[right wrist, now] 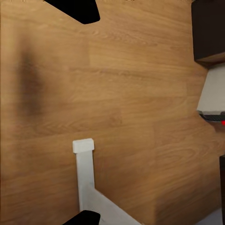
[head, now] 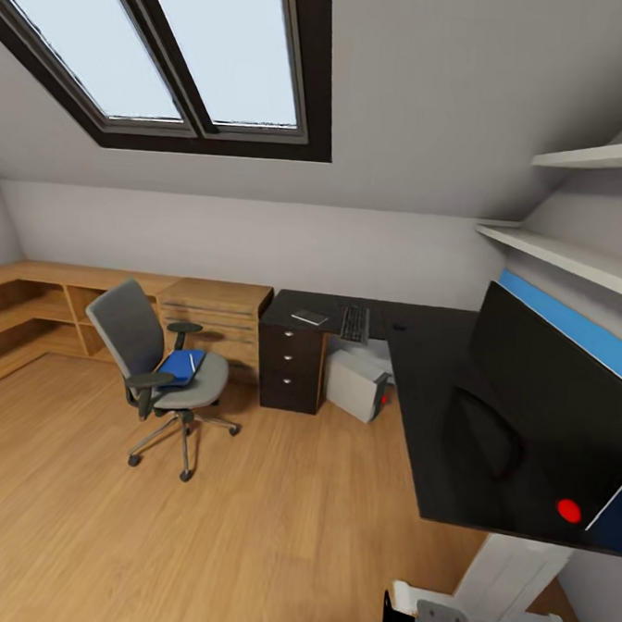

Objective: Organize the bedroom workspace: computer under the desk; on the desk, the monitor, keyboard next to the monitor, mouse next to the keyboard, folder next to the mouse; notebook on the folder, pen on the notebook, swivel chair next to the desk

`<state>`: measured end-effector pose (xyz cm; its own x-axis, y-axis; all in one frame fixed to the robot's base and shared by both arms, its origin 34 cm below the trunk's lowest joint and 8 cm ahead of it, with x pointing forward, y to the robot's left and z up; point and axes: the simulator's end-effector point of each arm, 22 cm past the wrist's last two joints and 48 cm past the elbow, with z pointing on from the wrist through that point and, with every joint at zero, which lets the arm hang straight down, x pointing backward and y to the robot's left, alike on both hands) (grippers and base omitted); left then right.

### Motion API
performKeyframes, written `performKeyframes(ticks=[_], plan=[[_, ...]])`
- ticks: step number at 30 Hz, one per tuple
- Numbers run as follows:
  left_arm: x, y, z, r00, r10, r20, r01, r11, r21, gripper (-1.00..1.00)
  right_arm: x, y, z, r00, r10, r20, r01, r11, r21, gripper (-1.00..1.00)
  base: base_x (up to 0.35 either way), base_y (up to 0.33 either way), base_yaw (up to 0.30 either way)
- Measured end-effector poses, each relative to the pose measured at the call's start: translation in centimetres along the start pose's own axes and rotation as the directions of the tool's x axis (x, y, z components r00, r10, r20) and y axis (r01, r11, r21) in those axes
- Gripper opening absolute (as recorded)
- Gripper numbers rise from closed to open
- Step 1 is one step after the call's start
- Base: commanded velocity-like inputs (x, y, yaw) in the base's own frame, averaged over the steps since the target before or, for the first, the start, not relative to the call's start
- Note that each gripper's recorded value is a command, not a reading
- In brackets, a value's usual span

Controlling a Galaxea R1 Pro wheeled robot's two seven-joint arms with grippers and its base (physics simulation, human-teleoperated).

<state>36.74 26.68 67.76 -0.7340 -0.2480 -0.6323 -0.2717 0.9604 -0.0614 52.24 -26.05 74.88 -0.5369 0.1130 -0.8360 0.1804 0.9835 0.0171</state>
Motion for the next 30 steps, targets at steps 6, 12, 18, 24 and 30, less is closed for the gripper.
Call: performKeyframes(ticks=[6,12,18,24,30], plan=[[0.01,-0.07,-0.02,1.000,0.001,0.000,-0.001,1.000,0.002,1.00,0.01,0.07,-0.03,1.000,0.001,0.000,-0.001,1.000,0.000,1.00,0.247,0.171,0.000],[0.04,-0.08,-0.01,1.000,0.001,-0.001,-0.001,1.000,0.001,1.00,0.01,0.08,-0.02,1.000,0.001,0.000,-0.001,1.000,0.000,1.00,0.251,0.120,0.000],[0.04,-0.02,0.01,1.000,0.001,-0.002,-0.001,1.000,0.000,1.00,0.03,0.15,-0.01,1.000,0.001,-0.001,-0.001,1.000,-0.001,1.00,0.070,0.018,0.000],[0.02,0.04,0.02,1.000,0.001,-0.002,-0.001,1.000,0.000,1.00,0.03,0.20,-0.01,1.000,0.001,-0.001,-0.001,1.000,-0.001,1.00,0.013,0.005,0.000],[-0.01,0.04,0.02,1.000,0.000,0.000,0.000,1.000,-0.001,1.00,0.04,0.21,-0.01,1.000,0.001,-0.001,-0.001,1.000,-0.001,1.00,0.009,0.097,0.000]])
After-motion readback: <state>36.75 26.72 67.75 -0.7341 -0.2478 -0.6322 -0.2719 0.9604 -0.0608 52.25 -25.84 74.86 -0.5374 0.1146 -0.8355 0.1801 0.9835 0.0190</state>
